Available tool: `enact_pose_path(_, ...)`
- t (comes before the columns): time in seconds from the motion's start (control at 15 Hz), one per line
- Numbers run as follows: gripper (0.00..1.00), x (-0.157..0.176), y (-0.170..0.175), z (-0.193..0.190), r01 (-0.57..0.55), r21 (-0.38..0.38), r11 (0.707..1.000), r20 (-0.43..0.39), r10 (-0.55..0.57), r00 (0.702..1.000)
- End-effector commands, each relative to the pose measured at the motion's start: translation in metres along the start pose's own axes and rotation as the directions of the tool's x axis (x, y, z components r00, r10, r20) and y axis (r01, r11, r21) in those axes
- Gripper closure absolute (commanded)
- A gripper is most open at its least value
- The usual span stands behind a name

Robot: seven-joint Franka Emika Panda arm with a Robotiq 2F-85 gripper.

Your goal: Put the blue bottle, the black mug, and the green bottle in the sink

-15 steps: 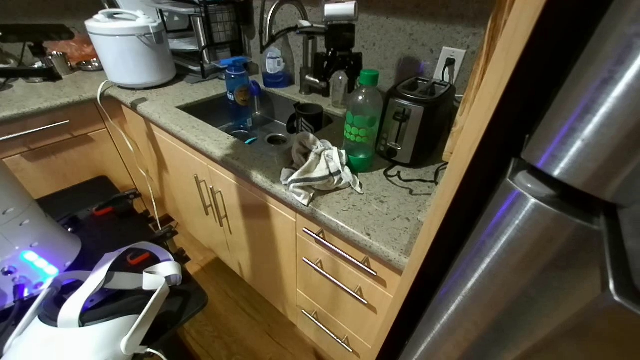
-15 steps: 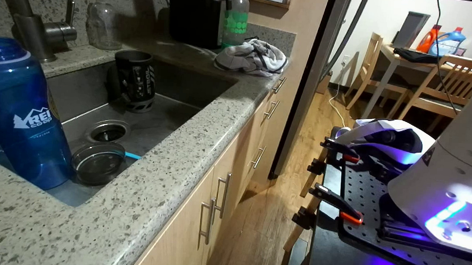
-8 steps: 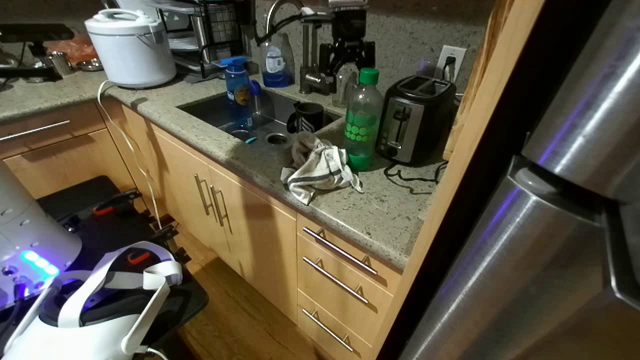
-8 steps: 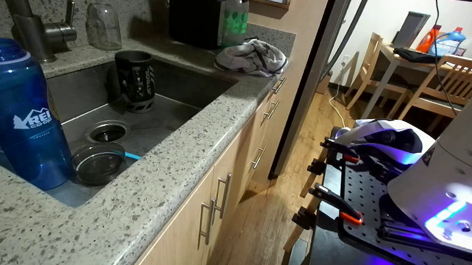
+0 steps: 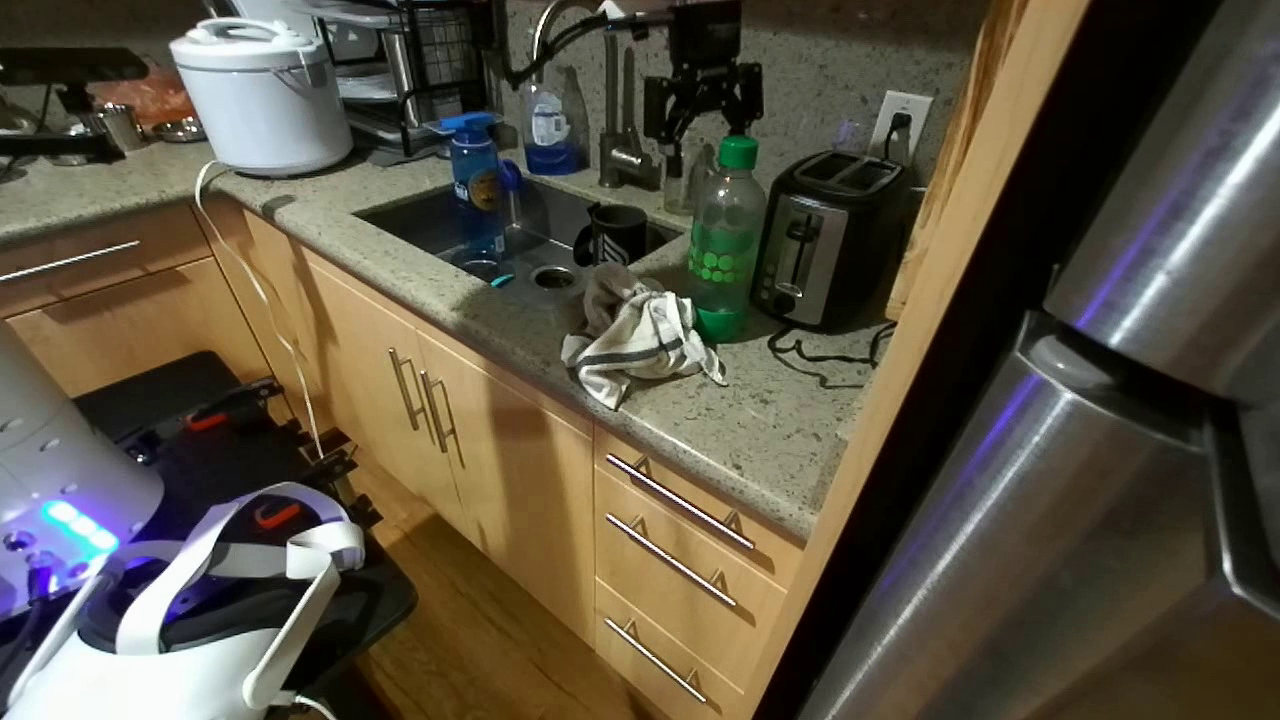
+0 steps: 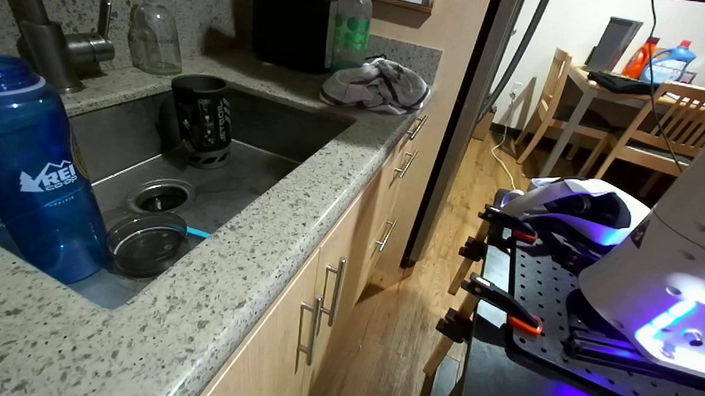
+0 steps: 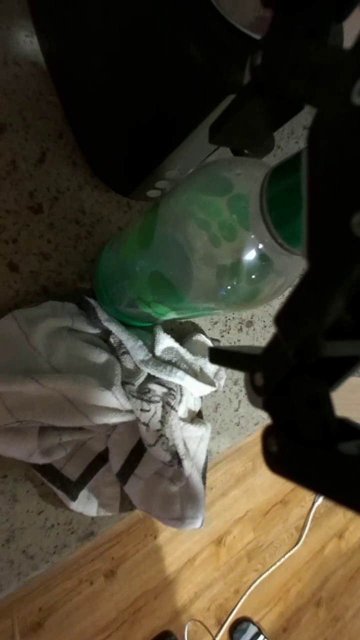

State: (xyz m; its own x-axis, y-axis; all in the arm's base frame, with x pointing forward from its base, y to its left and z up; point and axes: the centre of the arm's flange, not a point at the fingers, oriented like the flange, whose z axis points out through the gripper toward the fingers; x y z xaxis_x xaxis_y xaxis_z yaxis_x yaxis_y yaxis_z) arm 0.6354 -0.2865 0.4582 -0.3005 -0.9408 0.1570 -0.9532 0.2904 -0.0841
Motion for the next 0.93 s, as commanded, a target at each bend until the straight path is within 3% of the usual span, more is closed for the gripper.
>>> enact_pose_path(0.0, 0.0, 0.005, 0.009, 0.0, -0.03, 0.042, 0.999, 0.051, 0.028, 0.998)
enact_pose_path(0.8, 0.0, 0.029, 0.013, 0.006, -0.102, 0.047, 0.994, 0.086, 0.098, 0.991)
enact_pose_path(0.87, 0.07, 0.03, 0.013, 0.006, -0.107, 0.047, 0.993, 0.089, 0.102, 0.991)
